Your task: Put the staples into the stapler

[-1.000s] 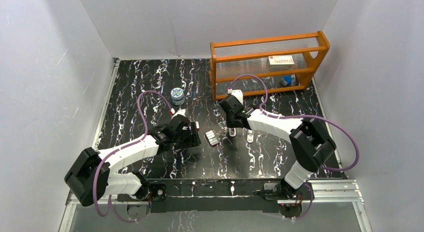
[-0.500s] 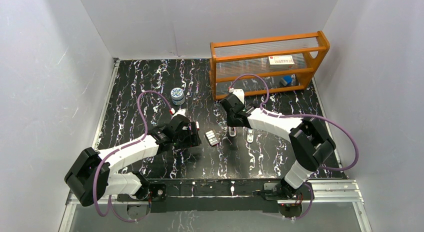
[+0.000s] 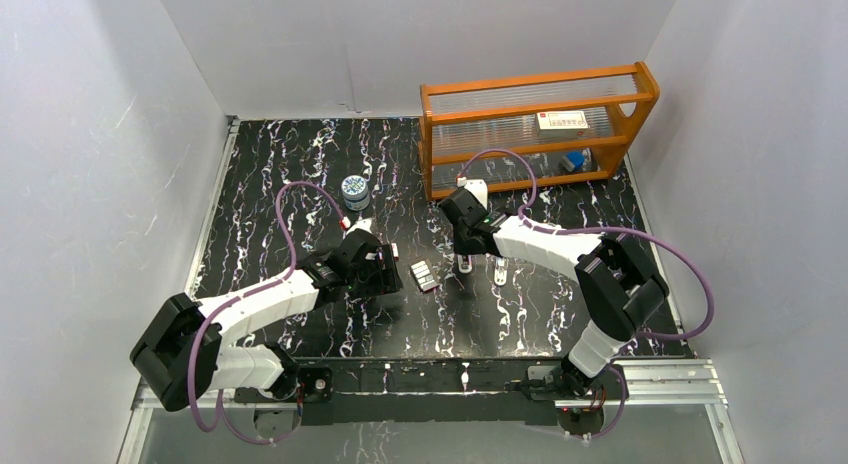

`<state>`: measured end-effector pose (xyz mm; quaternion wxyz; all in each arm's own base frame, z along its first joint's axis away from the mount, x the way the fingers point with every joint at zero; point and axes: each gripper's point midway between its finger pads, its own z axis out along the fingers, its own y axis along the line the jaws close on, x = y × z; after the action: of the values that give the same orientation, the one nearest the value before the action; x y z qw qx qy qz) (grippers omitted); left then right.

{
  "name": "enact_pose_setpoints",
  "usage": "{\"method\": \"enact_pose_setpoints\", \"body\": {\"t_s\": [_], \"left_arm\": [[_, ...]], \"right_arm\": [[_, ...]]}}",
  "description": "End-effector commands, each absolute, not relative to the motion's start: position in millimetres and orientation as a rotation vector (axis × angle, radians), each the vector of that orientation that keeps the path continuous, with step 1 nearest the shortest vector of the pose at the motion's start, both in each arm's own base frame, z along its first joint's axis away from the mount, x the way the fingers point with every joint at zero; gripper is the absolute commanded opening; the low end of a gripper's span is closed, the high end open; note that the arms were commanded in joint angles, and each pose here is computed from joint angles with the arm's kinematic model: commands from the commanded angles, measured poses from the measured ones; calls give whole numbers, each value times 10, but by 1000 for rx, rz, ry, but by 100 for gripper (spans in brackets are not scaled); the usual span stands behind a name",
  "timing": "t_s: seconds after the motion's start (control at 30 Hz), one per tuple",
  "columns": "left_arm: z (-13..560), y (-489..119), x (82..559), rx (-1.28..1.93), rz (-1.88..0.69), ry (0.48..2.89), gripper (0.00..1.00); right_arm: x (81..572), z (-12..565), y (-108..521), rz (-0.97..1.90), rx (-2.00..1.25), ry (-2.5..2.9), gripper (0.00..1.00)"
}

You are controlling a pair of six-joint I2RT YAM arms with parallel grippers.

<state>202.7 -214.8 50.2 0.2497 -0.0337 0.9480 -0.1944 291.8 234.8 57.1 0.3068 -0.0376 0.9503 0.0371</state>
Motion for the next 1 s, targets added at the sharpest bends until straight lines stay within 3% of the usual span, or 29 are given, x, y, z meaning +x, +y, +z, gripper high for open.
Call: {"method": "enact_pose_setpoints", "body": {"t_s": [0.0, 0.97], "left_arm": [[549, -2159, 2084, -104, -536, 2566, 63], [500, -2144, 2068, -105, -526, 2576, 63]], "right_arm": [[3032, 678, 2397, 115, -72, 2487, 25], [3024, 761, 2349, 127, -59, 2457, 25]]}}
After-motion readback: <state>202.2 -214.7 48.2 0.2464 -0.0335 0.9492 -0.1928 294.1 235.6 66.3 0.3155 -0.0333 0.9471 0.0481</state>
